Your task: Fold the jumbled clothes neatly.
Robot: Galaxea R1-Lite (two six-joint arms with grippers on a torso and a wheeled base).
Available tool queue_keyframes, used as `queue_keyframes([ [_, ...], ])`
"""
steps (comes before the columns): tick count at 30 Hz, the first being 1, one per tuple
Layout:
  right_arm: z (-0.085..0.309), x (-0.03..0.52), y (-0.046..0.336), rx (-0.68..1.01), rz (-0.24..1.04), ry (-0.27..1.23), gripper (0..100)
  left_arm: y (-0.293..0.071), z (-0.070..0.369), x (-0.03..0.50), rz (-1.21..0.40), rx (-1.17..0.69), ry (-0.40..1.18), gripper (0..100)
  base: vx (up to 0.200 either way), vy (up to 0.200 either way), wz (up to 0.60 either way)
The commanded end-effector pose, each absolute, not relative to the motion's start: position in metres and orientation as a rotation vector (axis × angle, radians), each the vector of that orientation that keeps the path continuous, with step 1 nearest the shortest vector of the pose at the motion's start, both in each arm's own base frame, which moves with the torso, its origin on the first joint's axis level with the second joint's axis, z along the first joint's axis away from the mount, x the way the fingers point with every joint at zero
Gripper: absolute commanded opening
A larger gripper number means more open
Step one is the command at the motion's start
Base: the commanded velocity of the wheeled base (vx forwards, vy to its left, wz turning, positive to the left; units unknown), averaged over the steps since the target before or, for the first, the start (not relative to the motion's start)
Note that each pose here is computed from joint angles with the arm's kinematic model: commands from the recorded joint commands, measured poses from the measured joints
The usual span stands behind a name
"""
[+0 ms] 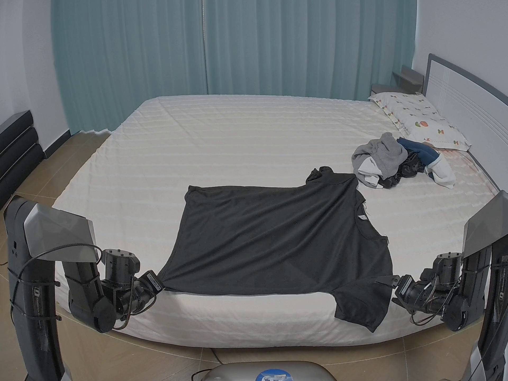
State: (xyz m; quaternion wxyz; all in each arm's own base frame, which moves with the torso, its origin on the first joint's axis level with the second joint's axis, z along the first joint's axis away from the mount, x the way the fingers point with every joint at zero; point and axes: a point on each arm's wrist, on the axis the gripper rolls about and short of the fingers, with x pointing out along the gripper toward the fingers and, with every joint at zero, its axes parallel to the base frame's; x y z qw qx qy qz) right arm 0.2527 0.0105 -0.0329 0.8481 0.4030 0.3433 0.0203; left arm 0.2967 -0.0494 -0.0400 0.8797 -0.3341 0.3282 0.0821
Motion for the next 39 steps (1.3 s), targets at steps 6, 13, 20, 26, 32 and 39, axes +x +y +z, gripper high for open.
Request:
queue_keyframes([
  [6, -0.048, 0.258, 0.013, 0.828, 0.046, 0.752, 100, -0.050, -0.045, 0.296, 0.166, -0.705, 0.684, 0, 0.000, 0.000, 0.00],
  [13, -0.055, 0.258, 0.013, 0.784, 0.053, 0.768, 100, -0.049, -0.043, 0.299, 0.153, -0.719, 0.676, 0, 0.000, 0.000, 0.00],
  [20, -0.060, 0.260, 0.016, 0.751, 0.026, 0.766, 0, -0.049, -0.043, 0.299, 0.152, -0.719, 0.677, 0, 0.000, 0.000, 0.00],
  [26, -0.059, 0.252, 0.015, 0.707, -0.014, 0.771, 0, -0.049, -0.044, 0.299, 0.152, -0.717, 0.678, 0, 0.000, 0.000, 0.00],
  [32, -0.051, 0.230, 0.012, 0.664, -0.016, 0.825, 0, -0.049, -0.044, 0.297, 0.153, -0.711, 0.684, 0, 0.000, 0.000, 0.00],
  [39, -0.051, 0.210, 0.009, 0.576, 0.081, 0.913, 0, -0.047, -0.047, 0.290, 0.163, -0.668, 0.707, 0, 0.000, 0.000, 0.00],
])
